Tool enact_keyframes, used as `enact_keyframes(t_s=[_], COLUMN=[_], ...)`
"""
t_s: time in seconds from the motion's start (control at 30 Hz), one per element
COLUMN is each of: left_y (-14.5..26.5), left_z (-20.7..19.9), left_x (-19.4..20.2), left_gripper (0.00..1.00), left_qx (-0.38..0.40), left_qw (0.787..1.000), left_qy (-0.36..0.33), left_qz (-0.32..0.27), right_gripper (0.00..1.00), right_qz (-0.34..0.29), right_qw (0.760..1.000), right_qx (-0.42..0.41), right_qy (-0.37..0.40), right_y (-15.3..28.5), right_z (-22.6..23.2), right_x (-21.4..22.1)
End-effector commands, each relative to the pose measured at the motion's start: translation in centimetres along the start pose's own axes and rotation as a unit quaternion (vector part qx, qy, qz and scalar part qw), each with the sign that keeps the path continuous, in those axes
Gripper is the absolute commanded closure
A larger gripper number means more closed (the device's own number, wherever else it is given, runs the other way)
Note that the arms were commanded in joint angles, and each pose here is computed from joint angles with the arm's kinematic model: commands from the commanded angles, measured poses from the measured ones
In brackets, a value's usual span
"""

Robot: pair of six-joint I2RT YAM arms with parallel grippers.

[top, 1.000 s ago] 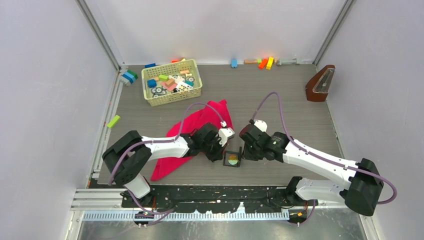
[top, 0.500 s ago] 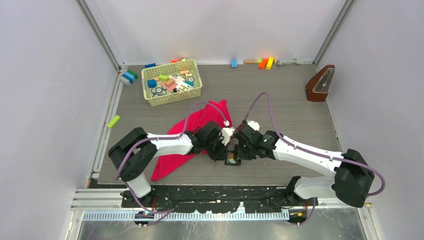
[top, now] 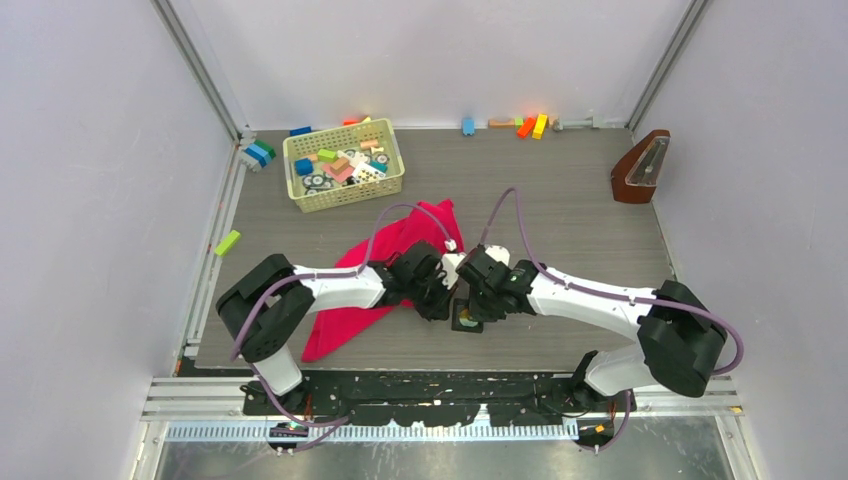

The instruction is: Remove the brooch from the garment

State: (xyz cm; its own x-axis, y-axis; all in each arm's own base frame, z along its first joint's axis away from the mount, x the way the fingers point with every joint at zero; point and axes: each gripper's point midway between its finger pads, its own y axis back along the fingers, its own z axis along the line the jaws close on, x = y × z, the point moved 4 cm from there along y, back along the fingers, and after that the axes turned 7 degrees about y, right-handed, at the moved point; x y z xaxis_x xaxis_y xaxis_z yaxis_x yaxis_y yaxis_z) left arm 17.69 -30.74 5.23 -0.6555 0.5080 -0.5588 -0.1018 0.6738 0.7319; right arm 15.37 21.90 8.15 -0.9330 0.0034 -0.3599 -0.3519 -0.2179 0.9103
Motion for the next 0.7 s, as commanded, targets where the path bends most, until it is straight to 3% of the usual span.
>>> enact_keyframes(t_s=[0.0,0.1,0.27,0.67], left_y=[0.8,1.8,4.2,10.4], left_z=[0.0,0.3,0.6,4.6], left_x=[-0.7,-1.2,-2.4,-3.2], left_gripper=[1.00,1.00,1.00,0.94], left_qx=[-0.005,-0.007,-0.006,-0.097], left_qw=[1.000,0.999,0.994,0.960], left_qy=[-0.007,0.001,0.007,0.071], left_qz=[-0.020,-0.045,-0.106,-0.252], right_gripper=[0.87,0.84,0.69,0.69], right_qz=[-0.024,-0.034,-0.038,-0.029], right_qw=[1.000,0.999,0.999,0.990], right_qx=[-0.017,-0.021,-0.039,-0.131], right_qy=[0.000,-0.001,0.006,0.031], right_y=[0.1,0.9,1.8,2.1], right_z=[0.7,0.5,0.2,6.5], right_x=[-1.1,-1.2,-0.9,0.2])
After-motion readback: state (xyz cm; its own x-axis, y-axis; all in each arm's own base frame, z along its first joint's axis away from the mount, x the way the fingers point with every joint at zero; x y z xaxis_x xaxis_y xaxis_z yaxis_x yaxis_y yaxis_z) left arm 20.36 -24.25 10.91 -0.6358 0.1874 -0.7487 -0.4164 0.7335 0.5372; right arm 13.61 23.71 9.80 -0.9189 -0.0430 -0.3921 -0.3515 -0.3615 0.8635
